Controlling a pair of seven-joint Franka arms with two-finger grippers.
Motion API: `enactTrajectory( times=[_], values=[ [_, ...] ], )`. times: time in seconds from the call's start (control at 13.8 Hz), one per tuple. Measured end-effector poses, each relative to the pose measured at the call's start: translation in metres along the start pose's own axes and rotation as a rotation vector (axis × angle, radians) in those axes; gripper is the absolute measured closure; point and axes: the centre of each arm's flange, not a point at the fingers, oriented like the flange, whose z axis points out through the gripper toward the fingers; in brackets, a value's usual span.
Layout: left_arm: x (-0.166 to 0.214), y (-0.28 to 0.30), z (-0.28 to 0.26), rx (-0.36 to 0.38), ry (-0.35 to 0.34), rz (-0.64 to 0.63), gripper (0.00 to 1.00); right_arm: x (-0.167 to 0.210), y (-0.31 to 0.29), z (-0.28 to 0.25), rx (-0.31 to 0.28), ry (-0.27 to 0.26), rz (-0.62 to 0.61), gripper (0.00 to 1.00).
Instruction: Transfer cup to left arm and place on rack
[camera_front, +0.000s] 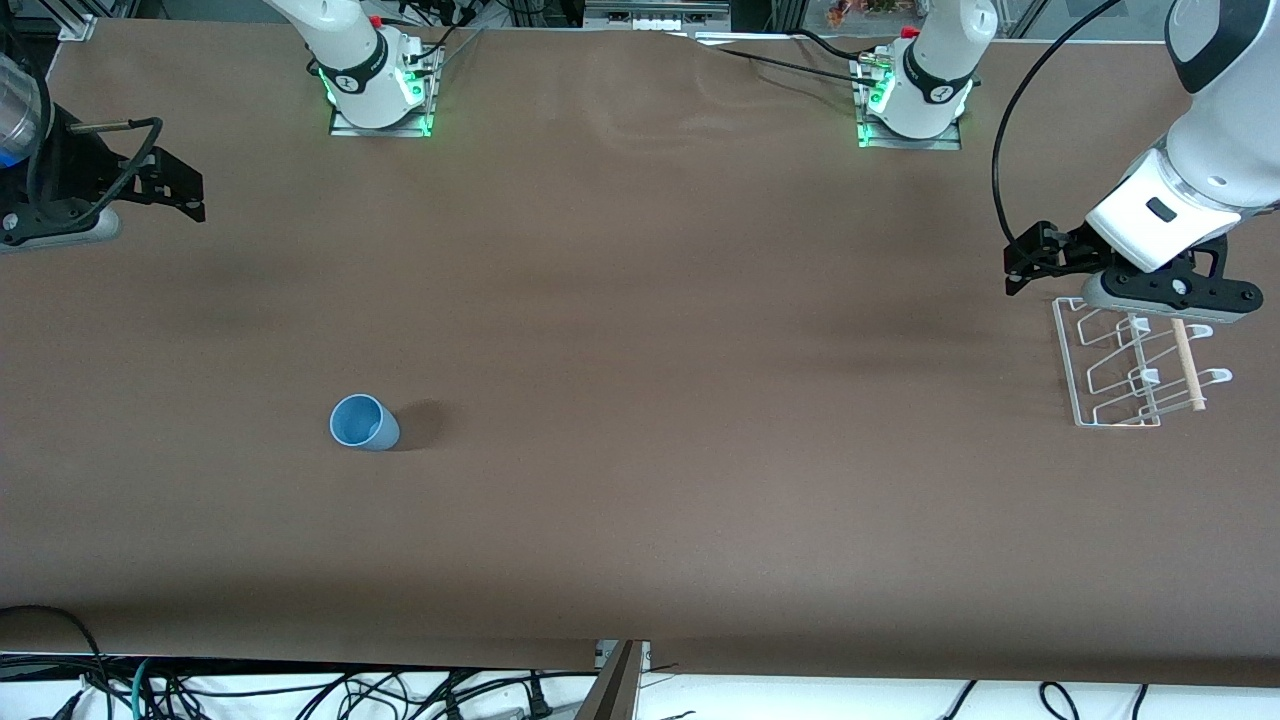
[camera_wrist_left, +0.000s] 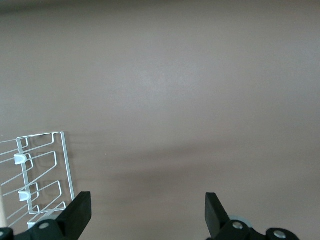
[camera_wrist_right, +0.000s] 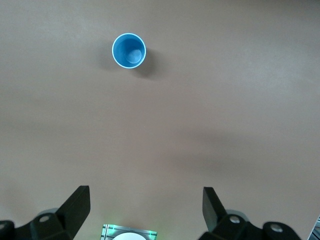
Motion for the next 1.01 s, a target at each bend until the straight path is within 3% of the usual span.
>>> enactTrajectory(
  times=[1.01],
  values=[
    [0.000, 0.001, 0.000, 0.000, 0.000, 0.001, 0.00, -0.002, -0.008, -0.004, 0.000, 0.000, 0.047, 0.00]
  ],
)
